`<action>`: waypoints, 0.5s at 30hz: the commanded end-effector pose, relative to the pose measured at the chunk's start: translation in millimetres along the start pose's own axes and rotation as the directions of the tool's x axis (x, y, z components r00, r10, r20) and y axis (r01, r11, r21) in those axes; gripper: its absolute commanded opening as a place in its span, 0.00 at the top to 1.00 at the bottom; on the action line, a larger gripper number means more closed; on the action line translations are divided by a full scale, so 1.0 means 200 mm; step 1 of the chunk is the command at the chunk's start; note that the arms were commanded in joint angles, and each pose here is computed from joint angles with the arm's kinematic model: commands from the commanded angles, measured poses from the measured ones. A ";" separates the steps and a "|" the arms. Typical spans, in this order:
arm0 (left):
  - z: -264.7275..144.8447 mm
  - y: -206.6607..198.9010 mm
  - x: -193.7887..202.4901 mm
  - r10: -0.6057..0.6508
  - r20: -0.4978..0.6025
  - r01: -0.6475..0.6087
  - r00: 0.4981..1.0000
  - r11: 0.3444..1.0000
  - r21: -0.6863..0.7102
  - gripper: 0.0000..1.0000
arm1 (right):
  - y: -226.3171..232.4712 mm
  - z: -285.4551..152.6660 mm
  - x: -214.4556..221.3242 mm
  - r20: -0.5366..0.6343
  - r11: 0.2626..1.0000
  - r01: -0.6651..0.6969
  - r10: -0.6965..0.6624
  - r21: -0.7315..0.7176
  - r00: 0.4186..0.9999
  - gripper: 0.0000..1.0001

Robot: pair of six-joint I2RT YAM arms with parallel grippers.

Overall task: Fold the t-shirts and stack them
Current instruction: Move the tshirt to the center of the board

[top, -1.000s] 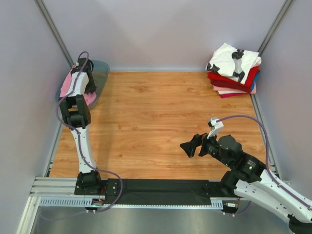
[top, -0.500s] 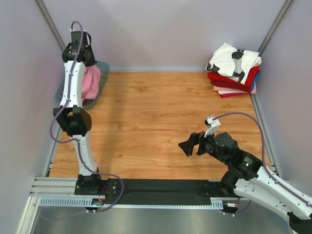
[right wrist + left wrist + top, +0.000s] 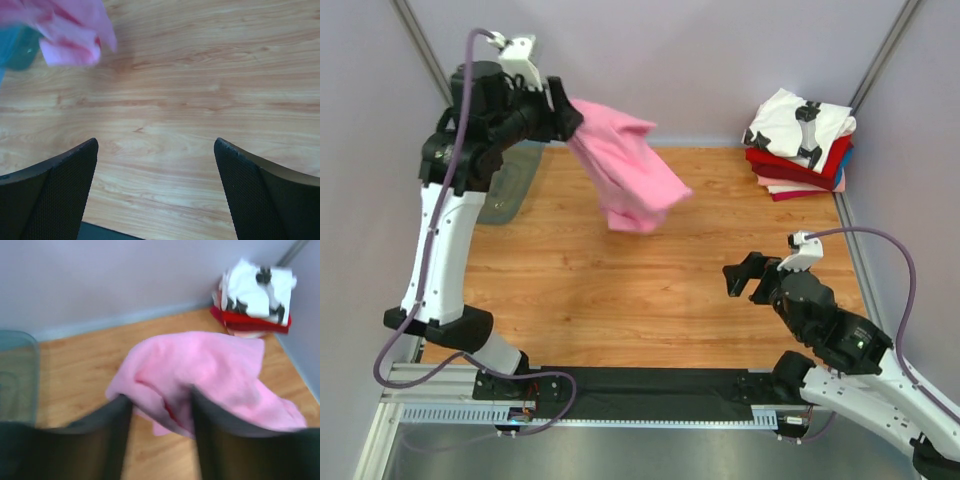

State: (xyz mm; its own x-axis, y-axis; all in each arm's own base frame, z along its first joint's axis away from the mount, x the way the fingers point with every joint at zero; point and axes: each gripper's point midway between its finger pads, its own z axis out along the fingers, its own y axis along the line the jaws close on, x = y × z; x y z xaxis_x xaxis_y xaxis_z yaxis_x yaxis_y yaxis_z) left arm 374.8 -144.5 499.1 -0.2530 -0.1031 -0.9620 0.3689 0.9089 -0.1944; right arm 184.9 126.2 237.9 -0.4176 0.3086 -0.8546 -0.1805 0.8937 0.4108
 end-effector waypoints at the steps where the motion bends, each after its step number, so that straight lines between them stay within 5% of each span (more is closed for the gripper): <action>1: 0.24 -0.04 0.59 -0.071 -0.351 0.105 0.934 0.991 0.079 0.26 | -0.20 -0.02 -0.06 0.055 0.972 -0.022 0.010 0.235 0.998 0.00; 2: 0.27 -0.01 0.79 -0.090 -0.460 0.124 0.883 0.991 0.044 0.08 | -0.21 -0.02 -0.06 0.046 0.966 -0.016 0.005 0.258 0.999 0.00; 3: 0.27 0.01 0.87 -0.093 -0.505 0.119 0.858 0.993 0.020 0.01 | -0.22 -0.01 -0.04 0.035 0.960 -0.013 0.003 0.279 0.999 0.00; 4: 0.26 0.05 1.03 -0.115 -0.578 0.127 0.808 0.992 -0.021 0.00 | -0.21 0.00 -0.04 0.030 0.958 -0.012 0.004 0.286 1.000 0.00; 7: 0.21 0.06 1.23 -0.137 -0.605 0.136 0.784 0.990 -0.048 0.00 | -0.19 0.05 0.00 -0.022 0.954 0.026 -0.020 0.299 1.000 0.00; 9: 0.16 0.06 1.20 -0.135 -0.551 0.137 0.823 0.990 -0.039 0.00 | -0.15 0.10 0.04 -0.062 0.958 0.044 -0.028 0.284 0.998 0.00; 15: 0.01 0.06 1.44 -0.126 -0.605 0.092 0.787 0.992 -0.086 0.03 | 0.06 0.32 0.34 -0.300 0.992 0.061 -0.024 0.113 0.954 0.03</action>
State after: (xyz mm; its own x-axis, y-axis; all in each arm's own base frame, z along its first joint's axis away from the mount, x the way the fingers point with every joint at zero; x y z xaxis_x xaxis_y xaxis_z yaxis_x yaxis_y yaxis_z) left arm 311.5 -159.1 178.6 -0.8772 0.0849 -0.4726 0.2317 0.9369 -0.2618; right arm 208.8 135.2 169.3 -0.6016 0.1556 -0.7835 0.0037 0.9814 0.1921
